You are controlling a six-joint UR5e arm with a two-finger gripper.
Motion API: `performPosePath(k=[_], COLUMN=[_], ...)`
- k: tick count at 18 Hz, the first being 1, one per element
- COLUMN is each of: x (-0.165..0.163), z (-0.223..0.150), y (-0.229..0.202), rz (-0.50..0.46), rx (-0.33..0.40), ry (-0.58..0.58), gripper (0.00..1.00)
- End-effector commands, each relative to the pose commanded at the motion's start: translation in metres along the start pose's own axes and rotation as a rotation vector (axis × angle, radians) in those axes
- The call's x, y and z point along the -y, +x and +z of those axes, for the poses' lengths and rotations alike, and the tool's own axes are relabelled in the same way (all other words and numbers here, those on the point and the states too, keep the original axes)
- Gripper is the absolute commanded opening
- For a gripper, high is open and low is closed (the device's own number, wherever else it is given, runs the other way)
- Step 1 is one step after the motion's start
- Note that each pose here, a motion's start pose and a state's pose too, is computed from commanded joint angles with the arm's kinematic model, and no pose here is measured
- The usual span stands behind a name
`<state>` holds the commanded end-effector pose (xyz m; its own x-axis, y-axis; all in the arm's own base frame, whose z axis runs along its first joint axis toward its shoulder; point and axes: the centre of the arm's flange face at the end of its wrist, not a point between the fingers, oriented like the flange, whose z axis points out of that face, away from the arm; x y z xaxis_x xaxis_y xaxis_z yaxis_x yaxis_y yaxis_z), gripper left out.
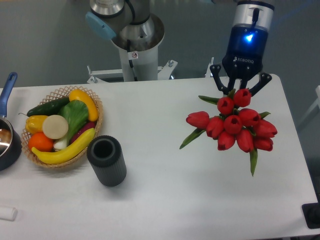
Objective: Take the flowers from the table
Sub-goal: 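Lift the gripped tulip bunch up off the table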
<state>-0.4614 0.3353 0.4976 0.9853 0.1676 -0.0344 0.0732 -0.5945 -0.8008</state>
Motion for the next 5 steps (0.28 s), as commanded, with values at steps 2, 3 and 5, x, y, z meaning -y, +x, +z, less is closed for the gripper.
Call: performPosePath(k=[2,3,5], x=[0.0010,0.0010,0.0010], z=[0.0001,0.0001,0.0012], y=[0.0005,0.0005,0.0008], rz=[0.002,0.002,-0.001], rx=[0.000,0.000,-0.003], ry=[0.001,0.001,0.001], gripper=[0.18,0.18,0.18])
